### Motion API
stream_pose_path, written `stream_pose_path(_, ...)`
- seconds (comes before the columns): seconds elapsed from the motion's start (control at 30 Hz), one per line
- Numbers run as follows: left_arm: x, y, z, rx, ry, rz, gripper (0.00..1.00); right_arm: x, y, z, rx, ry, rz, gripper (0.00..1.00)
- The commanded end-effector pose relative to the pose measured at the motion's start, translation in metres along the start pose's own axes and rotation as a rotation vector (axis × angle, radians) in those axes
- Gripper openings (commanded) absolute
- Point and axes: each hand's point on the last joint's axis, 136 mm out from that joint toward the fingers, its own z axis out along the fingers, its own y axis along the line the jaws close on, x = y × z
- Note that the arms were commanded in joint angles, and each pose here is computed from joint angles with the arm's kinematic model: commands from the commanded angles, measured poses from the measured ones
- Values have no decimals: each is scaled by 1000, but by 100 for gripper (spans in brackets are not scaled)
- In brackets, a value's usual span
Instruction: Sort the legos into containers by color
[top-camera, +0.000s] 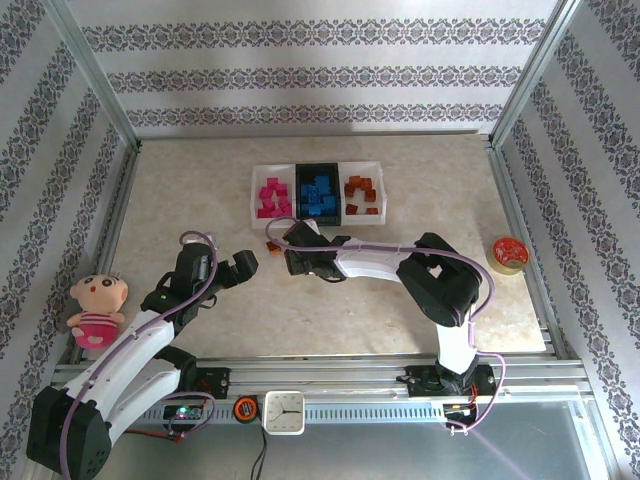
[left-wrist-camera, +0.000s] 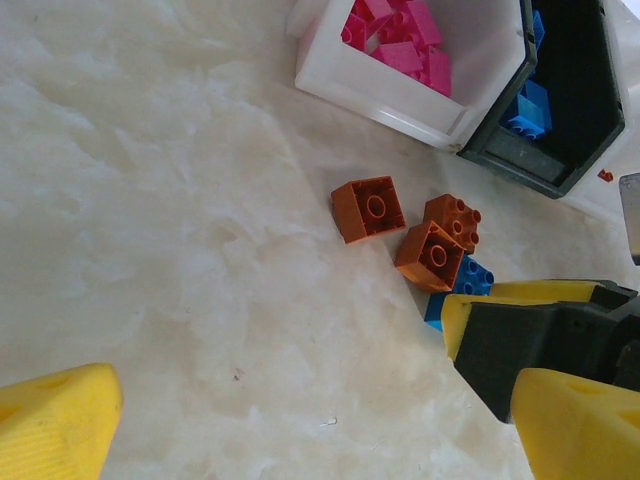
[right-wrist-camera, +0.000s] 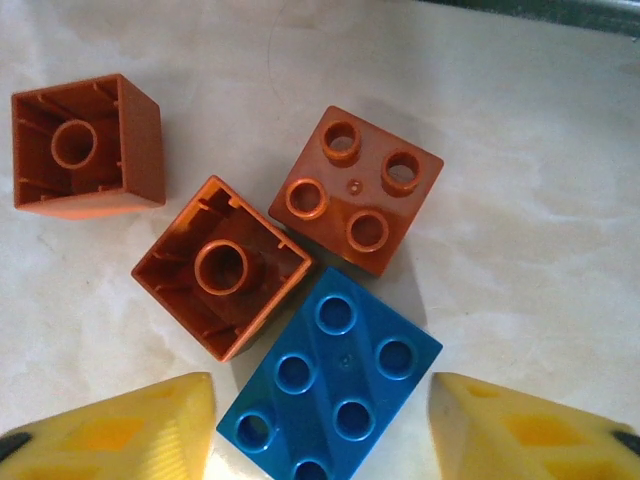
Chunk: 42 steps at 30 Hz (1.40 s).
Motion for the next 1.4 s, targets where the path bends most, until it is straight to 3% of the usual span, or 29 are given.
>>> stream_pose_path(0.0, -3, -1, 0, 10, -22, -12, 100, 3, -3, 9, 19, 6, -23, 66)
stream_pose_path(0.07, -3, -1, 0, 8, -24, -14, 100, 1, 0, 11, 11, 5, -26, 66)
stream_pose_path(0.33, -2, 0, 1, 5, -16, -12, 100, 5, -8, 6, 16, 12, -19, 43)
stream_pose_path(0.47, -1, 2, 2, 0, -16, -10, 100, 2, -18, -15, -11, -16, -10, 34)
stream_pose_path(0.7, 1, 3, 5, -5, -10, -6, 100, -26, -42, -72, -97, -92, 5, 28)
stream_pose_path(0.9, 0, 2, 8, -1, -10, -11, 100, -89, -48, -98, -86, -202, -10, 28)
stream_pose_path(1.17, 4, 3, 8, -4, 8, -14, 100, -167, -69, -45, 24, -217, 52, 29)
stream_pose_path(1.3, 6, 5, 7, -7, 10, -13, 100, -190, -79, -27, 75, -227, 76, 34)
stream_pose_path(1.37, 5, 4, 7, -5, 7, -14, 100, -200, -81, -24, 80, -229, 87, 48)
